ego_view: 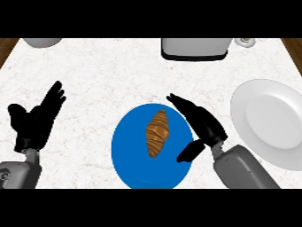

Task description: Pick the croissant from the plate and place it in the plate

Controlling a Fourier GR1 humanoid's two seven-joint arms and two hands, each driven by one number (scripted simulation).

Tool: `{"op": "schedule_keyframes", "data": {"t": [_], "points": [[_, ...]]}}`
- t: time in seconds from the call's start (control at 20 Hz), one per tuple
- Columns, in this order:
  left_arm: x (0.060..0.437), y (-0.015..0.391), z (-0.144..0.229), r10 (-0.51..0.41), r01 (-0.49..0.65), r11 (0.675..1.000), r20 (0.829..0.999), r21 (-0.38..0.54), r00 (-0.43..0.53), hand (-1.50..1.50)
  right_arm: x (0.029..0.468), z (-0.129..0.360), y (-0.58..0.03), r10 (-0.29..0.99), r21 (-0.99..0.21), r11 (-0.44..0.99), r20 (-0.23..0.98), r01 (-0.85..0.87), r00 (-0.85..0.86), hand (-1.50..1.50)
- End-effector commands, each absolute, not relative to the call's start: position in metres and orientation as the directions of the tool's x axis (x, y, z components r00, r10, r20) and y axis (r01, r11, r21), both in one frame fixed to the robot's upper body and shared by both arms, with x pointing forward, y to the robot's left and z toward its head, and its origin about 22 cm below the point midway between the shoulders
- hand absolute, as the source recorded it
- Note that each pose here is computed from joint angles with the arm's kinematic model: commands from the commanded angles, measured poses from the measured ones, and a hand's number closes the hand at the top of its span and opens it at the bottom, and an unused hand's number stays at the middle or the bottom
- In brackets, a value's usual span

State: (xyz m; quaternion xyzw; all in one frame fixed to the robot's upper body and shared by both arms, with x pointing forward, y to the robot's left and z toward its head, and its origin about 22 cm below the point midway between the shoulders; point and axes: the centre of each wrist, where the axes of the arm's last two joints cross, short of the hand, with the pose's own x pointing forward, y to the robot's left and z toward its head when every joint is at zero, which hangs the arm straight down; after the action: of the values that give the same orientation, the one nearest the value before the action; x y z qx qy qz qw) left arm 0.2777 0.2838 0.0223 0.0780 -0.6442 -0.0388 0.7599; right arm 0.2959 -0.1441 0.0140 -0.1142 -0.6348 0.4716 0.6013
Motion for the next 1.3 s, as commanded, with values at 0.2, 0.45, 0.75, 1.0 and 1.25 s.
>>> {"op": "schedule_keyframes", "data": {"t": [0.2, 0.45, 0.75, 1.0, 1.25], "points": [[0.278, 0.284, 0.023, -0.173, -0.055, 0.981, 0.971, 0.185, 0.167, 0.0, 0.321, 0.027, -0.129, 0.791, -0.771, 0.397, 0.563, -0.498, -0.24, -1.5], [0.276, 0.285, 0.037, -0.164, -0.04, 0.984, 0.97, 0.174, 0.179, 0.0, 0.305, 0.008, -0.109, 0.806, -0.766, 0.372, 0.547, -0.525, -0.226, -1.5], [0.279, 0.269, 0.031, -0.171, -0.049, 0.982, 0.974, 0.18, 0.148, 0.0, 0.336, 0.005, -0.123, 0.834, -0.785, 0.355, 0.511, -0.507, -0.207, -1.5], [0.28, 0.3, 0.018, -0.148, -0.039, 0.987, 0.976, 0.157, 0.16, 0.0, 0.342, 0.002, -0.084, 0.844, -0.792, 0.325, 0.489, -0.517, -0.218, -1.5], [0.291, 0.29, 0.011, -0.169, -0.043, 0.983, 0.973, 0.178, 0.155, 0.0, 0.306, -0.022, -0.076, 0.851, -0.779, 0.254, 0.461, -0.573, -0.25, -1.5]]}}
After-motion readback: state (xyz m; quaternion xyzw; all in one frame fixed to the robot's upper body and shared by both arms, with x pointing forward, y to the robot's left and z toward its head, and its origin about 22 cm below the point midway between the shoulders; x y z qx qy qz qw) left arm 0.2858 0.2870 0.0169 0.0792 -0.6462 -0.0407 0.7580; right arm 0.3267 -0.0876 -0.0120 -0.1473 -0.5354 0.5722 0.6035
